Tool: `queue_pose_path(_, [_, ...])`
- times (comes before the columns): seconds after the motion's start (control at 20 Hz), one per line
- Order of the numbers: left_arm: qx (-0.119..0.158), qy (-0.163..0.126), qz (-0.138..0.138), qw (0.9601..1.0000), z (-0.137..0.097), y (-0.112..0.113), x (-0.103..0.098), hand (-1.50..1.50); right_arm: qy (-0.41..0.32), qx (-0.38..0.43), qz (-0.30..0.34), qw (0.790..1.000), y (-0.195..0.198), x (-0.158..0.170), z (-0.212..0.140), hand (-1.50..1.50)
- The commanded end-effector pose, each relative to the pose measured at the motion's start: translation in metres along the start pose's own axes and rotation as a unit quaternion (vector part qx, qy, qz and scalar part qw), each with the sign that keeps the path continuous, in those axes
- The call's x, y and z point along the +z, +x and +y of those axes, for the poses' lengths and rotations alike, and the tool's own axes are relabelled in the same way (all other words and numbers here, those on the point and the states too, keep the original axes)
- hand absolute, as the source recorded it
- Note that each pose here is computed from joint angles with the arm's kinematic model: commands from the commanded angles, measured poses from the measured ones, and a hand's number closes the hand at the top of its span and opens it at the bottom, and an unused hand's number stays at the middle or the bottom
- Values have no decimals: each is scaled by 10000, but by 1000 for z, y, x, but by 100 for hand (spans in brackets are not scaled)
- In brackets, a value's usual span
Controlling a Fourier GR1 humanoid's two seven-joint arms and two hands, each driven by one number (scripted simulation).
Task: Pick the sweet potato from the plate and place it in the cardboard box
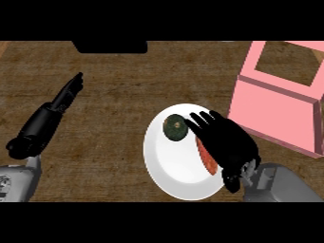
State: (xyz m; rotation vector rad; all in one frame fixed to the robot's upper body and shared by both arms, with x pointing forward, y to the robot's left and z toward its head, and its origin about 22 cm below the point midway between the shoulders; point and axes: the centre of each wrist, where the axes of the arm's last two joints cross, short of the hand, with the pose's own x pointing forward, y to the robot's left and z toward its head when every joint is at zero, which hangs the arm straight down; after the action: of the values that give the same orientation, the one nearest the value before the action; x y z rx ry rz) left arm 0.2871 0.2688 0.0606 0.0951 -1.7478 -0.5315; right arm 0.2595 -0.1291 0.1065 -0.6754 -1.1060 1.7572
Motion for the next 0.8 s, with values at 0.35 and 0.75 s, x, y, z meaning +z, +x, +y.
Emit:
queue_pose_path(0.35, [-18, 57, 47, 10000, 11, 10, 1, 0, 274, -156, -201, 9993, -7, -25, 18, -150])
queue_pose_path(0.75, [-34, 28, -30, 10000, -5, 3, -2, 0, 216, 32, 166, 9996, -22, -38, 41, -150])
